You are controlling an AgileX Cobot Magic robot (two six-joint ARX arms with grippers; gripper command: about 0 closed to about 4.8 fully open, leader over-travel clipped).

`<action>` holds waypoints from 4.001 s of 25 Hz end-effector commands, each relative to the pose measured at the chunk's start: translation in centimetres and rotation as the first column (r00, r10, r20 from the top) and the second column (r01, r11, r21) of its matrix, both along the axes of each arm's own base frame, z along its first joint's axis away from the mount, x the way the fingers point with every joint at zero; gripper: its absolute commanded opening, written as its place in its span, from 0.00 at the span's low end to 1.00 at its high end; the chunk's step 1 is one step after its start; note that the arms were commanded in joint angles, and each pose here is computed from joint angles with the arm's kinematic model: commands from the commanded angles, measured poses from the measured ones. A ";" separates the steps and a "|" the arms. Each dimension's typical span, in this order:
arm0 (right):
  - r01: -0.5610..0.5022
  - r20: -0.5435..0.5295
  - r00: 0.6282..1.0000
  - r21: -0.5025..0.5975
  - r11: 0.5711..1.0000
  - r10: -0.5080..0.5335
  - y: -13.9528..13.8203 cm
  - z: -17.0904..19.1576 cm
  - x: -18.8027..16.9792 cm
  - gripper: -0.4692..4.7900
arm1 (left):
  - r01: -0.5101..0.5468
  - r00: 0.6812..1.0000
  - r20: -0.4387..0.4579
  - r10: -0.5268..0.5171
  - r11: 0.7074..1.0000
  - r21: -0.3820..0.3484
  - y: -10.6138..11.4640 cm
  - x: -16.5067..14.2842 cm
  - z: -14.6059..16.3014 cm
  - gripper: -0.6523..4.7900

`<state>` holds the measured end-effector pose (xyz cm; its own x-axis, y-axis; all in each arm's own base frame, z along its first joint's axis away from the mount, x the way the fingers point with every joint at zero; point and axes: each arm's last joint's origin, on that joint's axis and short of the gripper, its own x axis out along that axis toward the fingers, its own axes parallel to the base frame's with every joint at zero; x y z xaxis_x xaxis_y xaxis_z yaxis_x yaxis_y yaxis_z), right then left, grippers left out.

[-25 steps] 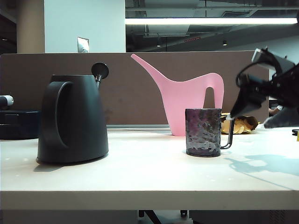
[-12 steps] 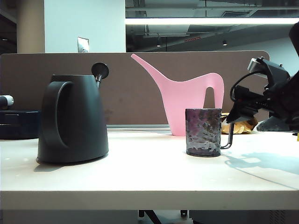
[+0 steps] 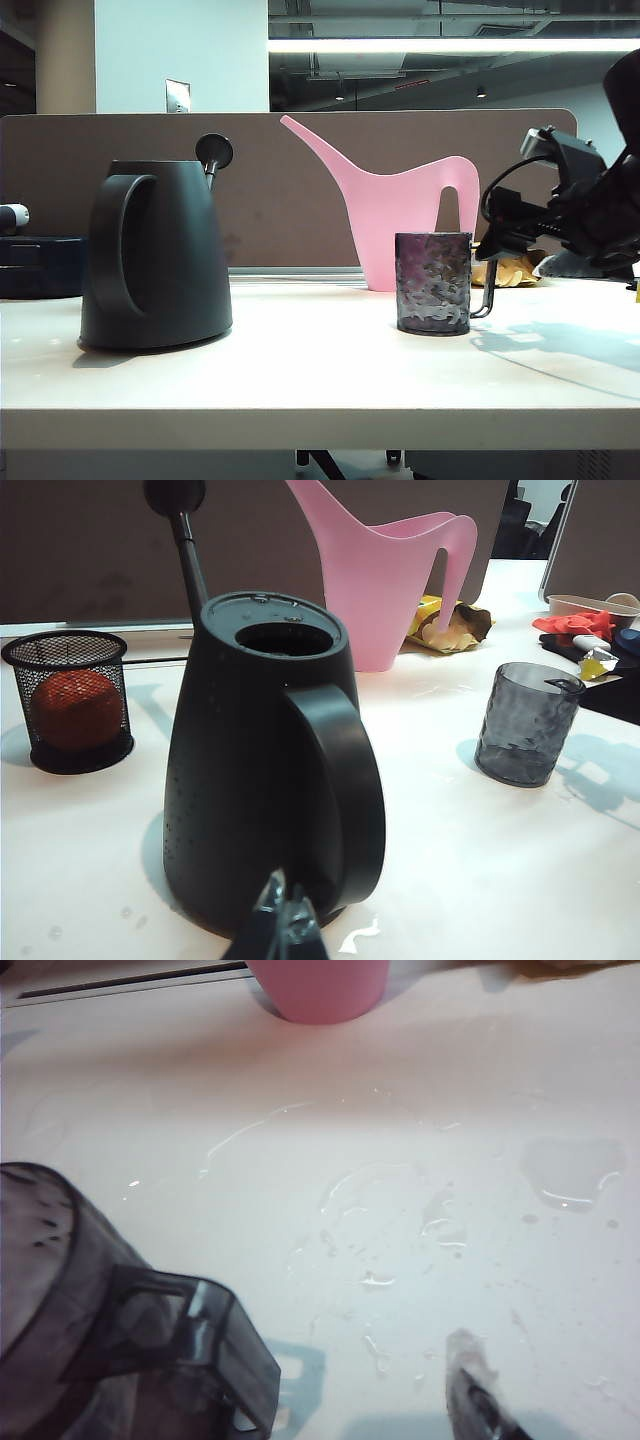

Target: Pour the water from the cup into the kettle.

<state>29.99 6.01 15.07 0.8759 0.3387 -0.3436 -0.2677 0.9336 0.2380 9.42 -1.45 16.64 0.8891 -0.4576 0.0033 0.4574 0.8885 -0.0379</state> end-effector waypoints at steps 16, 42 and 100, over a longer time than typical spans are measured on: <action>-0.005 -0.001 1.000 -0.005 1.000 0.005 0.5 -1.4 2.4 0.69 | 0.005 1.000 0.010 -0.005 1.000 -0.002 0.0 0.0 0.2 0.11; -0.072 0.026 0.997 0.017 0.997 0.071 0.8 -1.7 3.0 0.07 | 0.003 1.000 0.012 -0.003 1.000 0.002 0.0 0.0 0.2 0.11; -0.107 0.135 0.954 -0.682 0.724 0.268 21.7 22.6 0.1 0.07 | 0.001 1.000 0.012 -0.001 1.000 0.001 0.0 0.0 0.2 0.11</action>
<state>30.10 27.49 37.10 0.8826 0.2625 -0.3900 -0.4418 0.7465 -0.4975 9.42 -1.45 16.65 0.8893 -0.4573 0.0039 0.4571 0.8887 -0.0368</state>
